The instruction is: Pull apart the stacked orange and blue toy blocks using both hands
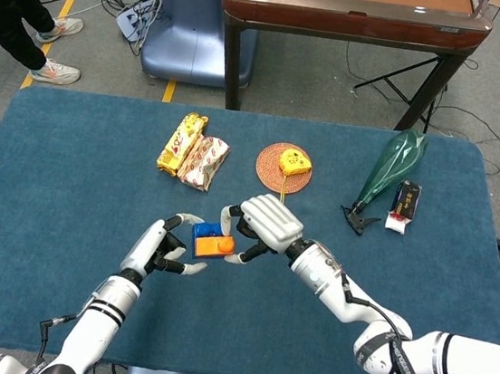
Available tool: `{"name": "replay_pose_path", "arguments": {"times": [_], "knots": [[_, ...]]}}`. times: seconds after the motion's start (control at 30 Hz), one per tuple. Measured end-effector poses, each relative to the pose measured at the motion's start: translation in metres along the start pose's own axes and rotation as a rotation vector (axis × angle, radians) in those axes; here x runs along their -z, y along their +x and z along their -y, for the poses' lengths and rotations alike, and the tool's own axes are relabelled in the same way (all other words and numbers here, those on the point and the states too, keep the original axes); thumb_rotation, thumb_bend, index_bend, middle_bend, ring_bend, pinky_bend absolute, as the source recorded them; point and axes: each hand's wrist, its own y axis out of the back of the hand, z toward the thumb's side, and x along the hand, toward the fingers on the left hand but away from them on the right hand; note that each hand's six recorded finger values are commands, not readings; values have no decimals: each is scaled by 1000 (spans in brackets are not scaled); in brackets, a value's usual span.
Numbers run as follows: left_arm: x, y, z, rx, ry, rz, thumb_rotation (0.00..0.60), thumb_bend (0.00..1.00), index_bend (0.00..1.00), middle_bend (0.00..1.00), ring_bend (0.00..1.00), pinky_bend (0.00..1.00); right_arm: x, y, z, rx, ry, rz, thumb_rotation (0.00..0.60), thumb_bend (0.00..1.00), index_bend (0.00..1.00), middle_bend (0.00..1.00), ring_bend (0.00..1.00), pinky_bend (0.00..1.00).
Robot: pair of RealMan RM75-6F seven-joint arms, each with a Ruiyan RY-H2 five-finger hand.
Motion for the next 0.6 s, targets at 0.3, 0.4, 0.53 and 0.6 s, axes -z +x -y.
{"name": "replay_pose_path", "arguments": {"times": [0.3,0.4,0.53,0.6], "knots": [[2,1,-1,-23,-7,8,600,0,563,1000,1000,1000,2,0,4,-9,-12,0,600,316,681,1000,1000,1000],[3,0,-2,-31,-4,12,600,0,590,1000,1000,1000,3,0,5,-13,-16,1,600,316,681,1000,1000,1000],[3,0,-2,-38,8,20,600,0,607,1000,1000,1000,3,0,4,-13,-26,0,600,317,681,1000,1000,1000],[3,0,-2,-42,15,26,600,0,610,1000,1000,1000,2,0,4,-12,-37,-2,600,316,681,1000,1000,1000]]}}
